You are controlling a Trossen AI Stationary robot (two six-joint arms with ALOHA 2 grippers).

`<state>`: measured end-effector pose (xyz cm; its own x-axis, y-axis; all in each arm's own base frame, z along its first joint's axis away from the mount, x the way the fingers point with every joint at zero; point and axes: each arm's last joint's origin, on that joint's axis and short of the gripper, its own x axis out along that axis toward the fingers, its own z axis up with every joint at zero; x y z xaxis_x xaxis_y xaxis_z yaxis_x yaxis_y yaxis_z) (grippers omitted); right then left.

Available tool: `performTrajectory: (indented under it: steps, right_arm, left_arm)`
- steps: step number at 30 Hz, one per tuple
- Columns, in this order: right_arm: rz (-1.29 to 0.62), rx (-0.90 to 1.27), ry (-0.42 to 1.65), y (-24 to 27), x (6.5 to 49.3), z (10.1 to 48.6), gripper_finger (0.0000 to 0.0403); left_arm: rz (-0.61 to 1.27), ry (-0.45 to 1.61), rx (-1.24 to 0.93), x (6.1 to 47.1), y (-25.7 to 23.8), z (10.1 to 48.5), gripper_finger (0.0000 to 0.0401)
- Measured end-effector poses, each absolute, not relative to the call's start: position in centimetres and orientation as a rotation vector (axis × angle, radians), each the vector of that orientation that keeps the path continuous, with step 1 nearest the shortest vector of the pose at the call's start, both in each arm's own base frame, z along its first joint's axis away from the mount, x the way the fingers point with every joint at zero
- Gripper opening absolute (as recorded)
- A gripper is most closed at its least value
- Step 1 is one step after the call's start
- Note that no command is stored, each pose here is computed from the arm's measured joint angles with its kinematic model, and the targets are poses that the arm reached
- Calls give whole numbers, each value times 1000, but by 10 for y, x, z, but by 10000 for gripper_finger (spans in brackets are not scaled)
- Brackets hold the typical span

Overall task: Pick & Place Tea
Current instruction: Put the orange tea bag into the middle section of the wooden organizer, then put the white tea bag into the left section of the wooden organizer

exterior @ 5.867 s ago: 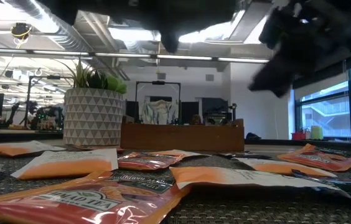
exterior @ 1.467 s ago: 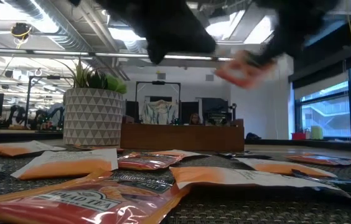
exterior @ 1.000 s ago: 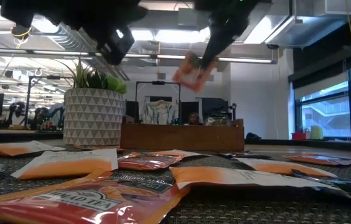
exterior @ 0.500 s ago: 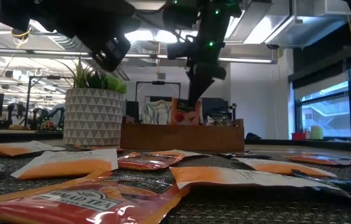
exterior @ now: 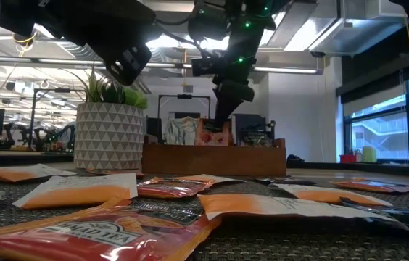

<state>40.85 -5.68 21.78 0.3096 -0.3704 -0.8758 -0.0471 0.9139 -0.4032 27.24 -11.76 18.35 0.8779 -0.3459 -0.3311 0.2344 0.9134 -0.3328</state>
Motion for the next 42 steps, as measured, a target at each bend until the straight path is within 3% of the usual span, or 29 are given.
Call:
performTrajectory:
  steps: [18,30,37,42]
  right_arm:
    - [-174,-293,1240,-54,408,216,9]
    - [-203,-308,1243,-55,406,219,103]
    - [-253,-255,1190,-46,391,265,121]
    - [-281,-169,1139,-23,354,295,122]
  left_arm:
    - [-306,402,-289,272,-117,183,59]
    - [-306,402,-289,272,-117,183,59]
    - [-305,404,-288,272,-117,183,59]
    - [-305,418,-297,271,-119,182,59]
